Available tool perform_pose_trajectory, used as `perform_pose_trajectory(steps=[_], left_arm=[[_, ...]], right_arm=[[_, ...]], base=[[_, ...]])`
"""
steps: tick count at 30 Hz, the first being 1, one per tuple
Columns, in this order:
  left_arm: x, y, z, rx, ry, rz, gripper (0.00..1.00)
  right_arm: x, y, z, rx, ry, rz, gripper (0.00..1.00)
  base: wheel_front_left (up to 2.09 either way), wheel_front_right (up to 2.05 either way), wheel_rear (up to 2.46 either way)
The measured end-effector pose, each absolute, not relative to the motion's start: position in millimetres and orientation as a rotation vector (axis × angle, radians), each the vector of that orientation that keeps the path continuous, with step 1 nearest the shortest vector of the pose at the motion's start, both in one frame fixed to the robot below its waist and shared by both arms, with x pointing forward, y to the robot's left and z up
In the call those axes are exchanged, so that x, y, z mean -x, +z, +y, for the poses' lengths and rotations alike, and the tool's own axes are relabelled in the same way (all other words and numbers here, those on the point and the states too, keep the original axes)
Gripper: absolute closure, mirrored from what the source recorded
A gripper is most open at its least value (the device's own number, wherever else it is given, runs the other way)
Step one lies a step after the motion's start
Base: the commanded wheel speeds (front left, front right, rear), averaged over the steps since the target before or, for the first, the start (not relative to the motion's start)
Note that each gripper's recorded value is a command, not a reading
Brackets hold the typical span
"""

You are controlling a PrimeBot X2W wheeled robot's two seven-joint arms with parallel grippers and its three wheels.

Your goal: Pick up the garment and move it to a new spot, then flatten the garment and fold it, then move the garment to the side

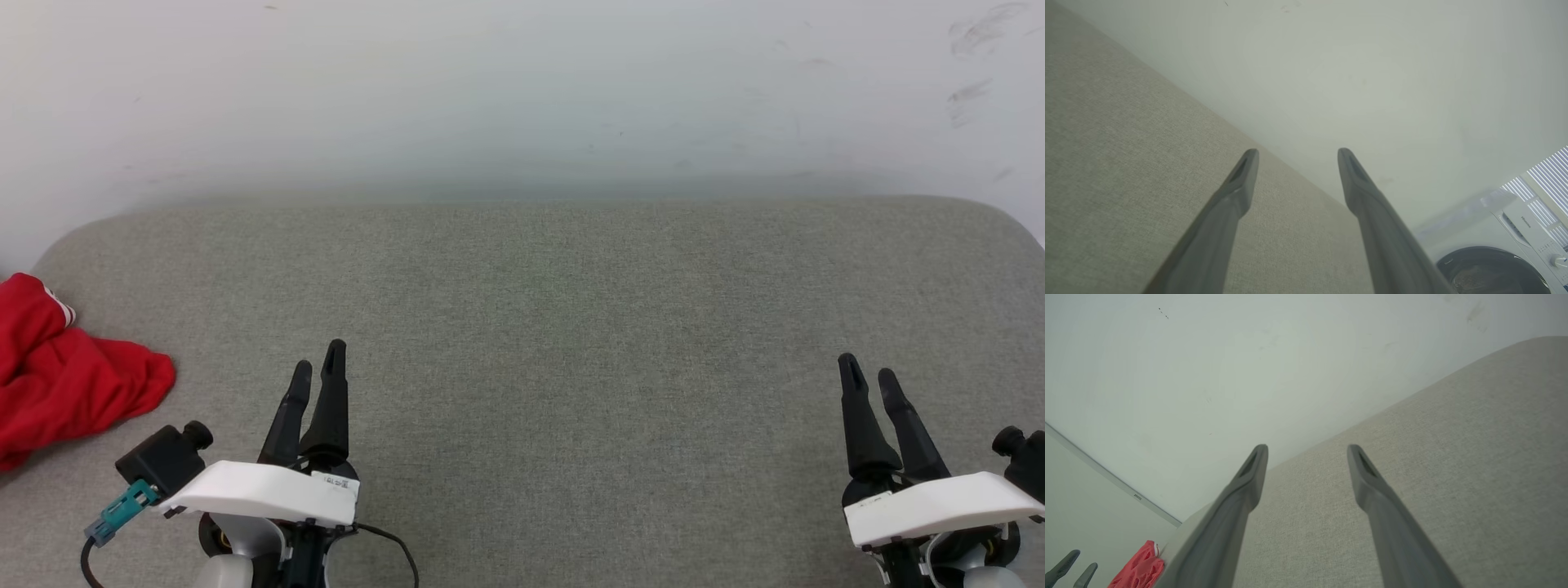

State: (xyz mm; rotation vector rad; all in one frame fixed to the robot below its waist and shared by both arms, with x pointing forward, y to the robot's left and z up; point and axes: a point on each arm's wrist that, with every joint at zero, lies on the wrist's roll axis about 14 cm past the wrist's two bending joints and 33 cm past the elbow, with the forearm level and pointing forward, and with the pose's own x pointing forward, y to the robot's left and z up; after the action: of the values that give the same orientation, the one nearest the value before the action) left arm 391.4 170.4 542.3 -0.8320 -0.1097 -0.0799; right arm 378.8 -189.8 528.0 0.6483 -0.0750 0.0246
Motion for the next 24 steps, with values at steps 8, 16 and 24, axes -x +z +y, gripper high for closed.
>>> perform_pose_trajectory(steps=[8,16,24], left_arm=[[-390.5,542.5,168.3,0.69,-0.085,-0.118,0.0],[-388.8,538.9,165.6,0.565,-0.091,-0.116,0.0],[-386.9,536.1,163.9,0.455,-0.096,-0.117,0.0]], right_arm=[[-378.3,534.0,-188.3,-0.518,0.039,-0.082,0.0],[-375.8,537.1,-186.5,-0.404,0.05,-0.079,0.0],[-374.8,540.0,-186.2,-0.323,0.055,-0.075,0.0]], base=[[0.0,0.0,0.0],[0.0,0.0,0.0],[0.0,0.0,0.0]])
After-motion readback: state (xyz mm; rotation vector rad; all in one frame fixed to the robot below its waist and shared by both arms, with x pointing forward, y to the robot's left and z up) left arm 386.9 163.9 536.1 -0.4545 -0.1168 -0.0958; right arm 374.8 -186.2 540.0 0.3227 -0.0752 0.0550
